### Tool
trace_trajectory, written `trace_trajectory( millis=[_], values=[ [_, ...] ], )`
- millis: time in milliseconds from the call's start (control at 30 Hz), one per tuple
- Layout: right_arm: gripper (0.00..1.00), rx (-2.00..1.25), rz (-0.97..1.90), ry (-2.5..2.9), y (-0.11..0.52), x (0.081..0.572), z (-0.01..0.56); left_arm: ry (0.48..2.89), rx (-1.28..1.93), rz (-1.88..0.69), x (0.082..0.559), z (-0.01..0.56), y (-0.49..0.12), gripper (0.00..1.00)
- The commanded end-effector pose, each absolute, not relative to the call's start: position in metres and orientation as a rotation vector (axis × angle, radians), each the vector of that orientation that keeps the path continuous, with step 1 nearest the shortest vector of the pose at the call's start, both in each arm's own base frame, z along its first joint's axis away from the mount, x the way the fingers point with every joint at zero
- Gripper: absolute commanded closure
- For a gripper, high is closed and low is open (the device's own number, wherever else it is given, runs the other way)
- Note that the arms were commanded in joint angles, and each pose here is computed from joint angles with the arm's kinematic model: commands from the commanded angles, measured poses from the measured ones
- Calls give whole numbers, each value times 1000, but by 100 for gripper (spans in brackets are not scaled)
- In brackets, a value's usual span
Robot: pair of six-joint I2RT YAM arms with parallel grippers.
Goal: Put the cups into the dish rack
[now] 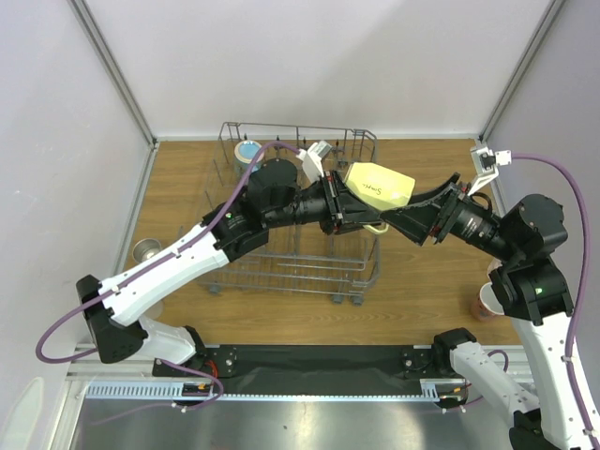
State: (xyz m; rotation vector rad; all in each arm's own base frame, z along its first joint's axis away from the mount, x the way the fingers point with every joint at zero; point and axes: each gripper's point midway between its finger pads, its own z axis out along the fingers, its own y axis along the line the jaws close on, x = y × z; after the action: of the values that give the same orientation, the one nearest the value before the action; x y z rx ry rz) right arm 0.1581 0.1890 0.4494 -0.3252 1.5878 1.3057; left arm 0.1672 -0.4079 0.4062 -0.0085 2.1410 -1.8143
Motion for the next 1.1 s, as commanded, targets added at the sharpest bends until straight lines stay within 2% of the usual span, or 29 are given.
trace_trajectory(
  millis=[0, 300, 733, 967, 1067],
  values=[
    [25, -305, 1266, 1533, 182, 151, 468, 1966, 33, -1707, 179, 452, -376, 100],
    [23, -118, 1010, 1811, 152, 170, 411, 2001, 61, -1288, 216, 443, -329, 100],
    [22, -70, 812, 1926, 126, 166, 395, 2164, 45, -409, 313, 357, -208, 100],
    [21, -66, 765, 1950, 121, 170, 394, 2212, -214, -70, 350, 313, -125, 100],
    [21, -61, 759, 1961, 121, 171, 391, 2248, -321, 12, 360, 289, -108, 100]
  ],
)
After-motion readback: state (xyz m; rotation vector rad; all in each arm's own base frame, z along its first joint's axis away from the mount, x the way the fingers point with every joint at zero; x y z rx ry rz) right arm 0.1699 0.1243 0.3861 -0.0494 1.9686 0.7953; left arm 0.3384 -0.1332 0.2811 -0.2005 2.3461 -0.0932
